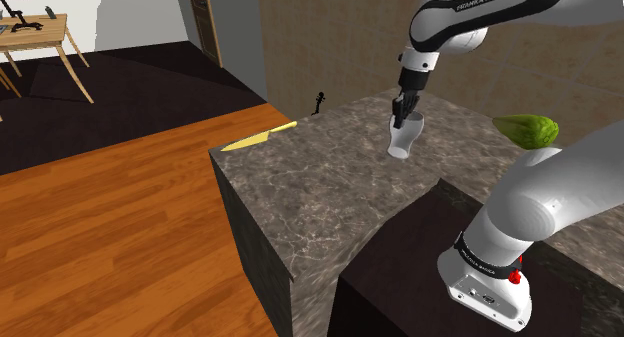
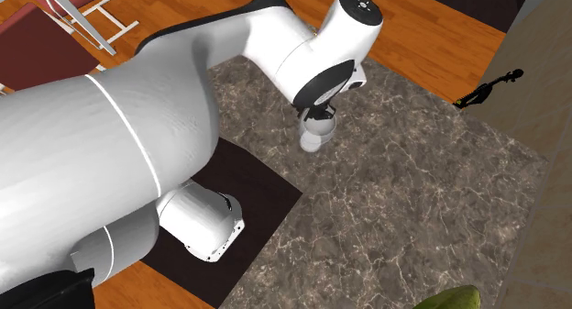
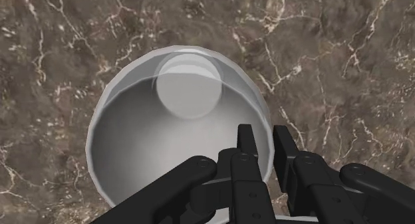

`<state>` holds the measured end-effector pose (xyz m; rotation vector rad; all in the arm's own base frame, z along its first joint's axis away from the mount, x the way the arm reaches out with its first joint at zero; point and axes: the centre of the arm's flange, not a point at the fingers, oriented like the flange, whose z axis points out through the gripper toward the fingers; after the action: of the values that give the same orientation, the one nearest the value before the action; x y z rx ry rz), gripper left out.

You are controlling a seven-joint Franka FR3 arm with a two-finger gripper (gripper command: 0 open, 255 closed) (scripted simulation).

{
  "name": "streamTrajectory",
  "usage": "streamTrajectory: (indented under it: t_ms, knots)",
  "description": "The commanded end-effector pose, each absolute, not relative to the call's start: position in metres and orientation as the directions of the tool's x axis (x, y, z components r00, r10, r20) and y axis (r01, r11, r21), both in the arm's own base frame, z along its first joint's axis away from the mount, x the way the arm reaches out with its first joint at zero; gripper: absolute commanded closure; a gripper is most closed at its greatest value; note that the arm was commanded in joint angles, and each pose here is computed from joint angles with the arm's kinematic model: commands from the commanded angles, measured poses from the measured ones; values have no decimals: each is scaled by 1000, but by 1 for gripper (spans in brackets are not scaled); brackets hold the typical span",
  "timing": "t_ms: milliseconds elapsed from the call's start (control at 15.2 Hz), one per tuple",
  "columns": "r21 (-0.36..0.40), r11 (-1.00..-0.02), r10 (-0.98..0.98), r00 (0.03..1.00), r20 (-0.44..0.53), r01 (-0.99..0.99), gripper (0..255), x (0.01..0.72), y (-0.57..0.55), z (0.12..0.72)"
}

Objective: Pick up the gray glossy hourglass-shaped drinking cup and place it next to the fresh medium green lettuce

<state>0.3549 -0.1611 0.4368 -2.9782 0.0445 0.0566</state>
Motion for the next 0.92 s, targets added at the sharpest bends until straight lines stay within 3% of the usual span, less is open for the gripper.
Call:
streamTrajectory:
  t_ms: [0,858]
  knots:
    - [-161,-986,-27,999,-40,-33,255,355,-161,449]
    - [-161,-986,-27,999,-40,-33,255,355,-161,517]
